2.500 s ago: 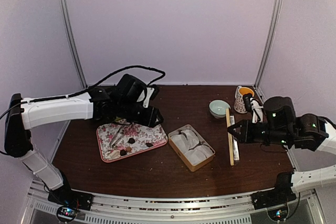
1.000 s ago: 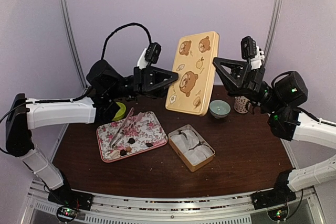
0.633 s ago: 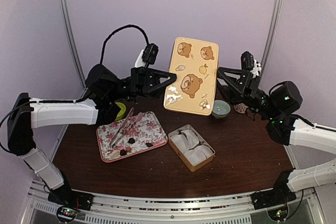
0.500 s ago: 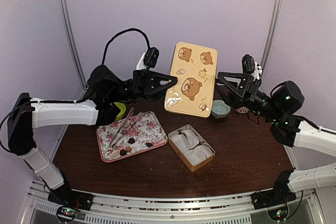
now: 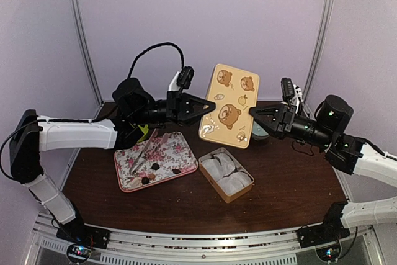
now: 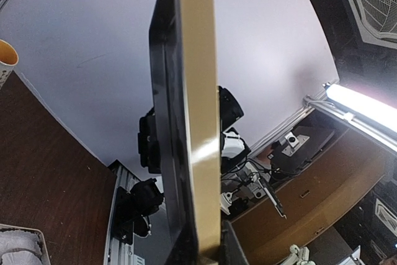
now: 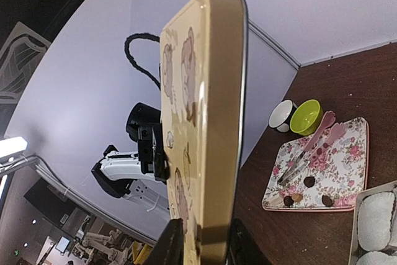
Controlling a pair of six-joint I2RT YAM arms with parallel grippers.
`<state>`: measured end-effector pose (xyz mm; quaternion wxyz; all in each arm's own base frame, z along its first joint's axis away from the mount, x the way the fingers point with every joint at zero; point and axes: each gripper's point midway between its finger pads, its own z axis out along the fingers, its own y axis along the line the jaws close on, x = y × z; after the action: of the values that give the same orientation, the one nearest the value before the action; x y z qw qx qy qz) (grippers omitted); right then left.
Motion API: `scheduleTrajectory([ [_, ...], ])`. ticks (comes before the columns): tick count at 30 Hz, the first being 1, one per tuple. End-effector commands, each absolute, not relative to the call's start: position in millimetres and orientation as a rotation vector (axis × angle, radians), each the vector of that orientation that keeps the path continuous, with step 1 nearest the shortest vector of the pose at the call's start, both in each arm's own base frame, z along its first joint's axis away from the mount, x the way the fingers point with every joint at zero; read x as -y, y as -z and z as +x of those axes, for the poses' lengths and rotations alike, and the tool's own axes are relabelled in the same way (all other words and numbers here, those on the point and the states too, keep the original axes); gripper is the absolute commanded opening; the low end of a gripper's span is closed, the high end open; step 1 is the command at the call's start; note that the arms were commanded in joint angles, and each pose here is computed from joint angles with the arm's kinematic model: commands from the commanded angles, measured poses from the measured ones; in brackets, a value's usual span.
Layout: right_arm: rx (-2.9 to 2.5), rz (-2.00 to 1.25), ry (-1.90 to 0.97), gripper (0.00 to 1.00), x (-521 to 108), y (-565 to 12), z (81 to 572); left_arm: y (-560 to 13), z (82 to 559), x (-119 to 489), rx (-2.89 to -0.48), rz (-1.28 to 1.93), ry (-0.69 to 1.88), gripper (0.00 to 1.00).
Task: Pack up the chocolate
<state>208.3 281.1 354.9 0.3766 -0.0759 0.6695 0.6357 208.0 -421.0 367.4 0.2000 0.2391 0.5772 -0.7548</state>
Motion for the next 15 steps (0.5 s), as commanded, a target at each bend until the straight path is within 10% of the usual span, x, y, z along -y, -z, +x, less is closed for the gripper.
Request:
scheduleTrajectory([
  [1, -1.547, -0.298, -1.721, 0.25, -280, -390, 187, -369, 216, 423, -1.586, 0.660, 2.077, 0.07],
  [15, -1.444, -0.461, -1.808, 0.11, -287, -423, 154, -334, 229, 437, -1.761, 0.643, 1.994, 0.15],
])
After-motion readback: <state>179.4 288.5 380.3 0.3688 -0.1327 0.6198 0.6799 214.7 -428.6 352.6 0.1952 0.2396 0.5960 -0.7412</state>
